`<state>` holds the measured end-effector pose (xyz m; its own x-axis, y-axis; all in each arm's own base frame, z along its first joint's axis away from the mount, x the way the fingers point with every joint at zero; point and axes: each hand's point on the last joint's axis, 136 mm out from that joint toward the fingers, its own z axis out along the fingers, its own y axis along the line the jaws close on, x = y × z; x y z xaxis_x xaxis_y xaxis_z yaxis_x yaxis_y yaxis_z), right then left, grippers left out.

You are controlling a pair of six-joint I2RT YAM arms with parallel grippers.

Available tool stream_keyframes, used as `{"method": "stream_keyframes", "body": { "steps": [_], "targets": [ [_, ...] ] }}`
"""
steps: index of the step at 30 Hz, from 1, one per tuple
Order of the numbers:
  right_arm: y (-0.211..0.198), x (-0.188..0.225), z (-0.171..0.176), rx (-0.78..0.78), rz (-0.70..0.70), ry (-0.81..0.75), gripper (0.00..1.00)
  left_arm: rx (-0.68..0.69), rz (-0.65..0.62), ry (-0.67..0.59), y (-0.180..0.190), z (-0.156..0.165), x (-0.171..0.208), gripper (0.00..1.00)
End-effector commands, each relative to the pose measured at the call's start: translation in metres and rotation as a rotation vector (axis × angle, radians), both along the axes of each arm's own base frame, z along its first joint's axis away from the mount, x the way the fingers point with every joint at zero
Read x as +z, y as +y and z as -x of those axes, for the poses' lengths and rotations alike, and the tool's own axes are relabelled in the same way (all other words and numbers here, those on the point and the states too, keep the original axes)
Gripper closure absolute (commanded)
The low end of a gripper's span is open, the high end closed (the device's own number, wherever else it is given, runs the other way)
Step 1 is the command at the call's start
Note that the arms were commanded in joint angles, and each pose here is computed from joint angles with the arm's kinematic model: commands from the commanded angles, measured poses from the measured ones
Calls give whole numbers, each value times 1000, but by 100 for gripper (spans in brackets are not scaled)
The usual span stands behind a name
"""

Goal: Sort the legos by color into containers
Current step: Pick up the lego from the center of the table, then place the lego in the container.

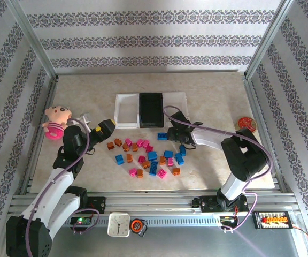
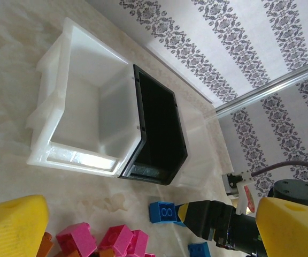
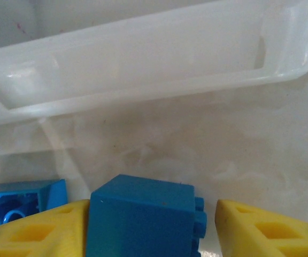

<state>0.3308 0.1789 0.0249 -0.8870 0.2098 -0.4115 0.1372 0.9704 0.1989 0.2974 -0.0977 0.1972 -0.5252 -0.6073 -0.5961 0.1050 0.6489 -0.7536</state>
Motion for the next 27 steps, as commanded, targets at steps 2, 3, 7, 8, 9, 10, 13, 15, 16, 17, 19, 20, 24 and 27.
{"method": "stream_keyframes", "body": {
  "steps": [2,3,7,8,9,10,13,15,16,17,19,20,24,27],
  "targets": [
    [-2,1,-13,-14,-13,-10,50,31,-23,23,5,5,-7,1],
    [-3,1,-12,-12,-17,-7,54,41,-21,21,6,6,-7,1],
    [-5,18,-11,26,-41,-46,69,55,-21,-6,9,7,-4,1],
    [-5,29,-11,44,-48,-71,71,59,-26,-8,10,8,-4,1],
    [-4,42,-11,64,-62,-104,72,66,-35,-4,12,8,-6,1],
    [0,56,-12,88,-91,-129,72,71,-43,3,13,9,-7,1],
    [10,90,-21,158,-129,-174,75,87,-60,29,16,10,-16,1],
    [12,102,-34,169,-117,-196,75,108,-75,59,20,10,-23,1],
    [11,103,-43,162,-108,-200,74,120,-84,77,23,11,-27,1],
    [11,103,-53,155,-104,-200,74,134,-93,96,26,11,-31,0],
    [10,100,-73,132,-99,-195,74,154,-121,139,30,13,-39,3],
    [10,97,-83,125,-94,-187,74,170,-145,180,35,15,-46,5],
    [10,87,-116,106,-49,-178,70,192,-228,284,44,19,-62,13],
    [13,84,-132,110,-23,-169,49,202,-250,319,47,19,-70,15]
  ]
}}
